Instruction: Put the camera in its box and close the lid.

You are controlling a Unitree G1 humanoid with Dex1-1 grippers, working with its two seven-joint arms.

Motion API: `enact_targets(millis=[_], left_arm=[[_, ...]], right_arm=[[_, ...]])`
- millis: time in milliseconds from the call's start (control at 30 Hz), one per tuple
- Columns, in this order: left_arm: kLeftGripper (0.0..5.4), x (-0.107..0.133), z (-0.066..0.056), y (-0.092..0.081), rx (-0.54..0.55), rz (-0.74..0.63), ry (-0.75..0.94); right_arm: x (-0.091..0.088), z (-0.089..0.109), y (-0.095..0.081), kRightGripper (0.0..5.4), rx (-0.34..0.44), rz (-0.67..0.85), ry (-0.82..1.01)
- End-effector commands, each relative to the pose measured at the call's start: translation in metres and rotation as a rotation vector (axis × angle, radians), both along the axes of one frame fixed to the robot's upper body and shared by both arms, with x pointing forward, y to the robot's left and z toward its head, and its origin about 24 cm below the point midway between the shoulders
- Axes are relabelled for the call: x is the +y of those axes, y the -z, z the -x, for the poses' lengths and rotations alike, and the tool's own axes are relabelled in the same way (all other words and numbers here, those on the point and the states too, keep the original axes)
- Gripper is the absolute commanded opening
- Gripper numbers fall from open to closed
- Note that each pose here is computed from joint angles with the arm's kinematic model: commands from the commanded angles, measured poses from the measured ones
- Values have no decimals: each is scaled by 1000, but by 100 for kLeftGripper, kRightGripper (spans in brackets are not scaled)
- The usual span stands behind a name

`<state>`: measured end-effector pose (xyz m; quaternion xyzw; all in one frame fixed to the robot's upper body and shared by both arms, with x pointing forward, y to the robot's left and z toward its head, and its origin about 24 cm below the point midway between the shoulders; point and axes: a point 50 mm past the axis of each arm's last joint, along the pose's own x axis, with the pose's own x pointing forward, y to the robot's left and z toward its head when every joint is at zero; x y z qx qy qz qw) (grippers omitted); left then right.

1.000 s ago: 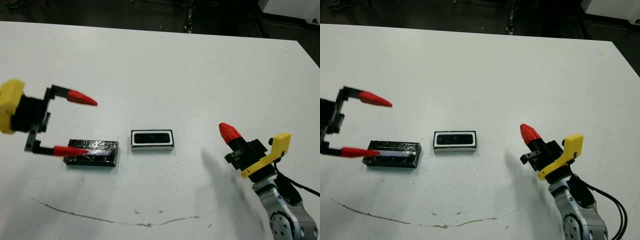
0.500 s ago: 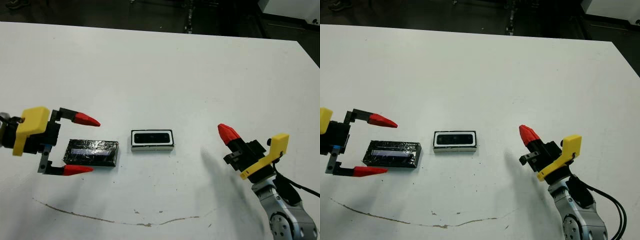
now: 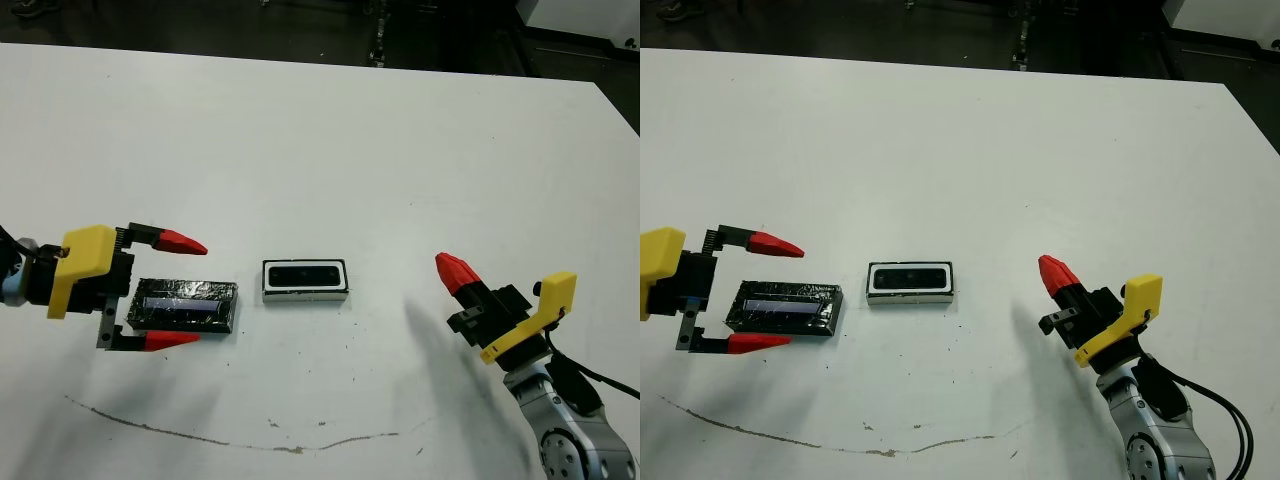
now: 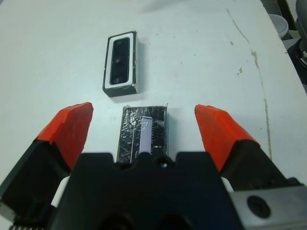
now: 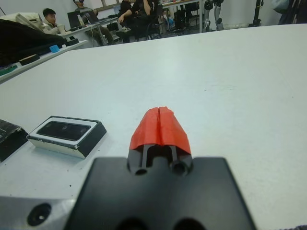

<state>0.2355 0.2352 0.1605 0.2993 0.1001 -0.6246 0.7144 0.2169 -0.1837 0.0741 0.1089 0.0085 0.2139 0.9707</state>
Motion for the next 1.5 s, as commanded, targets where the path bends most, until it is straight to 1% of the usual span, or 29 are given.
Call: enact_targets(millis=[33, 167, 233, 367, 433, 500, 567, 633, 767, 900, 967, 1033, 1133, 1233, 1333, 1500], left_arm=[[540, -2, -2, -1, -10, -16, 26], [540, -1, -3, 1, -25, -7, 31], [540, 1, -5, 5, -17, 4, 30], [540, -1, -10, 9, 57, -8, 2], [540, -3, -12, 11, 52, -3, 0], [540, -4, -15, 17, 25, 51, 26], [540, -5, -19, 24, 41, 95, 32], [540, -5, -22, 27, 54, 106, 40], [540, -6, -24, 27, 64, 94, 69], [540, -3, -26, 29, 96, 72, 91], [540, -1, -27, 29, 169, 62, 69], [540, 0, -27, 28, 187, 63, 54], [540, 3, -26, 24, 178, -7, 43], [540, 3, -25, 21, 200, -66, 43], [540, 2, -23, 17, 152, -146, 43], [540, 1, -23, 19, 142, -173, 37]], right_arm=[[-4, 2, 2, 1, 12, 28, 9], [-4, 2, 3, 1, 15, 24, 9], [-4, 2, 3, 1, 20, 21, 9], [-3, 2, 3, 1, 17, 22, 8], [-3, 2, 3, 1, 18, 16, 5], [-3, 2, 3, 1, 20, 16, 3], [-3, 3, 2, 1, 21, 27, 7], [-3, 3, 2, 1, 23, 32, 11], [-3, 3, 2, 1, 26, 15, 5], [-3, 3, 3, 1, 25, 23, 4], [-3, 3, 3, 1, 18, 27, 2], [-3, 3, 3, 1, 16, 27, -1], [-3, 3, 3, 1, 15, 31, 0], [-3, 3, 3, 1, 29, 16, 3], [-3, 3, 3, 1, 24, 17, 2], [-3, 3, 3, 1, 22, 22, -1]])
